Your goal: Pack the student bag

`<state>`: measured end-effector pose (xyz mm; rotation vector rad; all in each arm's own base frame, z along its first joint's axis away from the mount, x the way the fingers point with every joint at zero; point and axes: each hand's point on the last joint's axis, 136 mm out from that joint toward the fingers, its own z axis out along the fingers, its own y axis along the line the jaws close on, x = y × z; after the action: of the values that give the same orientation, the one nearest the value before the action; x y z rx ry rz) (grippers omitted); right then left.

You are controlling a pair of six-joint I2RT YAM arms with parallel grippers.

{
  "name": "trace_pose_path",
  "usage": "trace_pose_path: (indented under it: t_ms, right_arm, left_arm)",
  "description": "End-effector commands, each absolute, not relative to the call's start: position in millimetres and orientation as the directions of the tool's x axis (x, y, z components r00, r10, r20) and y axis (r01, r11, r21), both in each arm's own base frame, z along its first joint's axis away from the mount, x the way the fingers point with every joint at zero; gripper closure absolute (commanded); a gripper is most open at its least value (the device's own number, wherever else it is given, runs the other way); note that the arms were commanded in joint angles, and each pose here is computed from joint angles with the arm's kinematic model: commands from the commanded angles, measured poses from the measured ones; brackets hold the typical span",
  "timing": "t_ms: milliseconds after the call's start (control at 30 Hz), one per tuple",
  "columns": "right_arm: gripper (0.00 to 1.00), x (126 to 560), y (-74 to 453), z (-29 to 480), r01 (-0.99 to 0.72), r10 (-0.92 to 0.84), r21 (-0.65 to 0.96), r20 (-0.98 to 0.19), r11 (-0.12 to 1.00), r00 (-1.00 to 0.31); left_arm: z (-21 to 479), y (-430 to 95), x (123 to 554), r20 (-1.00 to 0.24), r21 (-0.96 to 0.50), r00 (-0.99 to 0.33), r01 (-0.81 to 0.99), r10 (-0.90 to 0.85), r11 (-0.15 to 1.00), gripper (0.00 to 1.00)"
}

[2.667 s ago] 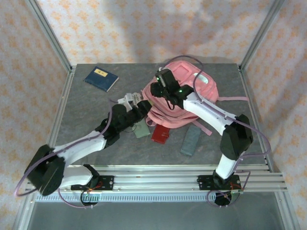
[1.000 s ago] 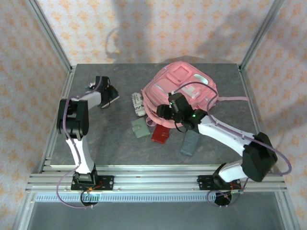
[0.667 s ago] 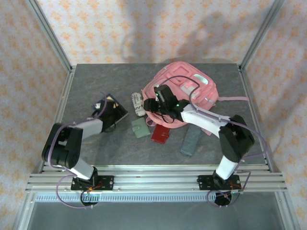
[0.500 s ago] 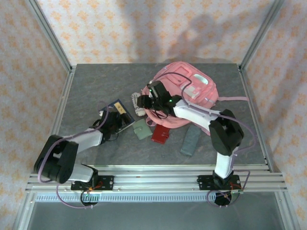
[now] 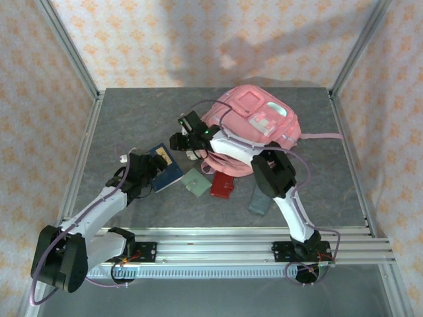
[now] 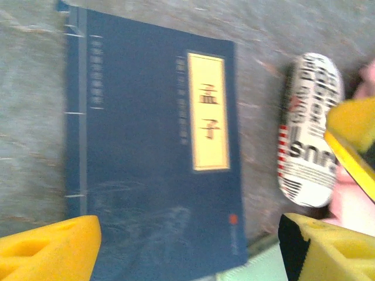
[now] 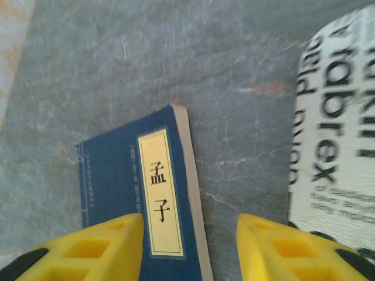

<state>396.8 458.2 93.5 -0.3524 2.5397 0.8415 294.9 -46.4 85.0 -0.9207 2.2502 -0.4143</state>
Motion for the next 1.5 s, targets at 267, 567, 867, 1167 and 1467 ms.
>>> trace_pose_path:
  t_ms: [267, 567, 867, 1167, 1467]
  right_arm:
    - [0.68, 374, 471, 25, -0.398, -0.251, 0.372, -0.385, 0.838, -0.888]
    - [1.00, 362, 469, -1, -0.375, -0.254, 0.386, -0.328, 0.843, -0.910]
    - [1.00, 343, 478, -11, -0.394, -0.282, 0.397, -0.311, 0.829, -0.908]
    - [1.00, 337, 480, -13, -0.392, -0.280, 0.408, -0.308, 0.825, -0.909]
    - [0.99, 334, 482, -11, -0.392, -0.279, 0.419, -0.307, 0.819, -0.910]
  left_arm:
    - [34, -23, 282, -0.434, -0.419, -0.537, -0.591, -0.724, 0.690, 0.17]
    - [30, -49, 298, -0.415, -0.538, -0.576, -0.469, -0.704, 0.701, 0.21]
    - [93, -98, 318, -0.447, -0.799, -0.566, -0.095, -0.693, 0.594, 0.38]
    - [120, -99, 315, -0.491, -0.816, -0.518, -0.008, -0.700, 0.578, 0.60]
    - [115, -90, 311, -0.491, -0.817, -0.479, -0.038, -0.728, 0.576, 0.47]
